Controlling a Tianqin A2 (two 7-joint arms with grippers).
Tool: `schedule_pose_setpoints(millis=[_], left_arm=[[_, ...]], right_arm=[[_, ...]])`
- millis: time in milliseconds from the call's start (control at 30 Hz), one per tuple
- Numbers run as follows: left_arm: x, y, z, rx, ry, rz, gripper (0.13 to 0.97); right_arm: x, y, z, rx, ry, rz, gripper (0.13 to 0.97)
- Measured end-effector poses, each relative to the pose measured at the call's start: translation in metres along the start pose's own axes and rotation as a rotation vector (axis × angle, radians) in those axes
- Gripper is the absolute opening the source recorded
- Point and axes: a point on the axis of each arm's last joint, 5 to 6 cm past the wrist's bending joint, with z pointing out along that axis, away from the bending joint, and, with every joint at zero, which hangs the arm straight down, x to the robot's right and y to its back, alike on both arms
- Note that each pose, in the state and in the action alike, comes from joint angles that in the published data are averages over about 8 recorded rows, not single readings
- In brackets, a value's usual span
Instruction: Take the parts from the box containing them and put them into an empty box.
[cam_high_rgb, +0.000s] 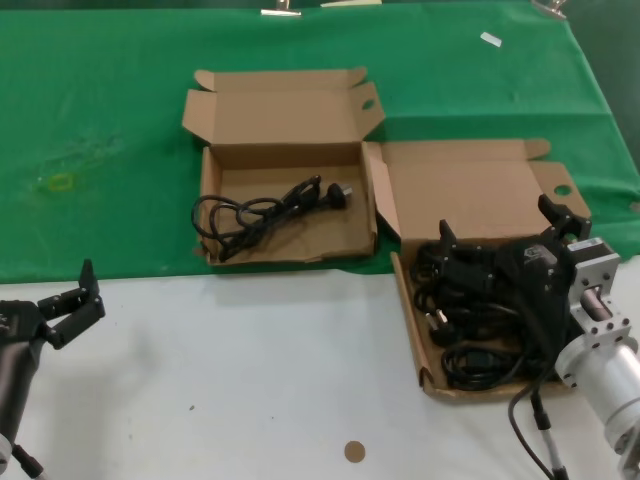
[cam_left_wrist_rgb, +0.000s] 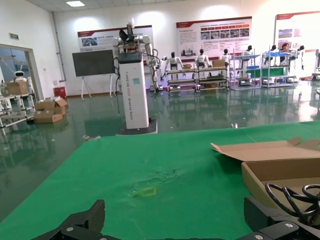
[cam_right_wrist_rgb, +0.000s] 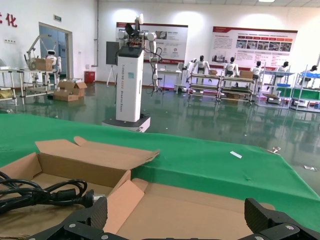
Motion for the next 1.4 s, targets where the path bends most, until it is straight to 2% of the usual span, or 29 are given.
schedule_pose_setpoints(millis=[1400], left_arm=[[0.0000,0.0000,0.0000,0.000,0.000,0.000,0.966]], right_arm=[[0.0000,0.0000,0.0000,0.000,0.000,0.000,0.966]])
